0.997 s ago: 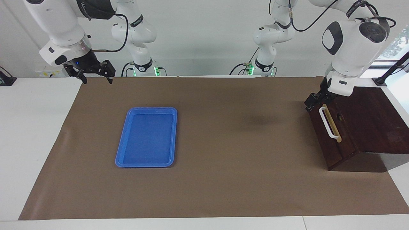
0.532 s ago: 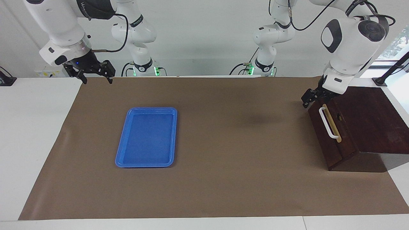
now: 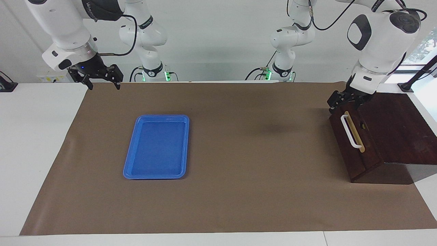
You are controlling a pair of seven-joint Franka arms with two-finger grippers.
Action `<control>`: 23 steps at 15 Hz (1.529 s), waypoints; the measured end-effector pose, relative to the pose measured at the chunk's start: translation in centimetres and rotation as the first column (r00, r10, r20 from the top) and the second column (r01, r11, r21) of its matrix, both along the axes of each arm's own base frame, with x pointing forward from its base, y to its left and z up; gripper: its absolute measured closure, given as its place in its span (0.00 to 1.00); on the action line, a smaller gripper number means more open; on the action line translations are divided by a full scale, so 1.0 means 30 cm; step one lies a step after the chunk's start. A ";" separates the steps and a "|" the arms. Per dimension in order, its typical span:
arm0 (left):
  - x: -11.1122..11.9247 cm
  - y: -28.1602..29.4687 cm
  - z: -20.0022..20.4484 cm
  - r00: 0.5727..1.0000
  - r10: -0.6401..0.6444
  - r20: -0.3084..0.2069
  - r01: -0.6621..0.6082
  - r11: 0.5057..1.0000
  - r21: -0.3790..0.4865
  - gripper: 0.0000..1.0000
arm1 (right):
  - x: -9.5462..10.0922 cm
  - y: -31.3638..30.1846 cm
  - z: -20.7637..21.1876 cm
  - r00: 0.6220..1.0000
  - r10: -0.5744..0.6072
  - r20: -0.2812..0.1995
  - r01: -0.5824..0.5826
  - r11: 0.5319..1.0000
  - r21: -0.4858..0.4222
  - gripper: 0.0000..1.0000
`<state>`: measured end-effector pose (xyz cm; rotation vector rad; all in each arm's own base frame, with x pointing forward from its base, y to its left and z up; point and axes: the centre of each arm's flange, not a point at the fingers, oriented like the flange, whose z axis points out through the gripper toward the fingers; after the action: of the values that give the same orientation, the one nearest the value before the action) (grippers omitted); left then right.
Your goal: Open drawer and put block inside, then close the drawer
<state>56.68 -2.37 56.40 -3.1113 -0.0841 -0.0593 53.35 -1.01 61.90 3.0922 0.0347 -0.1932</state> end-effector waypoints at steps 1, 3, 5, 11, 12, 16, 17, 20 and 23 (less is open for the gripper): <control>-0.002 0.002 -0.002 1.000 0.000 -0.007 0.000 1.000 0.000 0.00 | 0.000 0.000 0.000 1.000 0.000 0.000 0.000 1.000 0.000 0.00; -0.008 0.016 -0.001 1.000 0.004 -0.019 -0.004 1.000 0.001 0.00 | 0.000 0.000 0.000 1.000 0.000 0.000 0.000 1.000 0.000 0.00; -0.018 0.029 0.012 1.000 -0.002 -0.029 0.002 1.000 0.001 0.00 | 0.000 0.000 0.000 1.000 0.000 0.000 0.000 1.000 0.000 0.00; -0.046 0.045 0.049 0.999 -0.017 -0.037 0.017 1.000 -0.002 0.00 | 0.000 0.000 0.000 1.000 0.000 0.000 0.000 1.000 0.000 0.00; -0.047 0.041 0.049 0.999 -0.020 -0.039 0.019 1.000 -0.003 0.00 | 0.000 0.000 0.000 1.000 0.000 0.000 0.000 1.000 0.000 0.00; -0.057 0.021 0.040 0.997 -0.030 -0.066 0.029 1.000 -0.011 0.00 | 0.000 0.000 0.000 1.000 0.000 0.000 0.000 1.000 0.000 0.00; -0.060 0.015 0.039 0.997 -0.031 -0.072 0.030 0.999 -0.022 0.00 | 0.000 0.000 0.000 1.000 0.000 0.000 0.000 1.000 0.000 0.00; -0.062 -0.007 0.037 0.996 -0.042 -0.076 0.039 0.998 -0.040 0.00 | 0.000 0.000 0.000 1.000 0.000 0.000 0.000 1.000 0.000 0.00; -0.065 -0.037 0.036 0.995 -0.057 -0.080 0.054 0.998 -0.042 0.00 | 0.000 0.000 0.000 1.000 0.000 0.000 0.000 1.000 0.000 0.00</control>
<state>54.73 -3.46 57.49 -3.1507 0.0038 0.0676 53.35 -1.01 61.90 3.0922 0.0347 -0.1932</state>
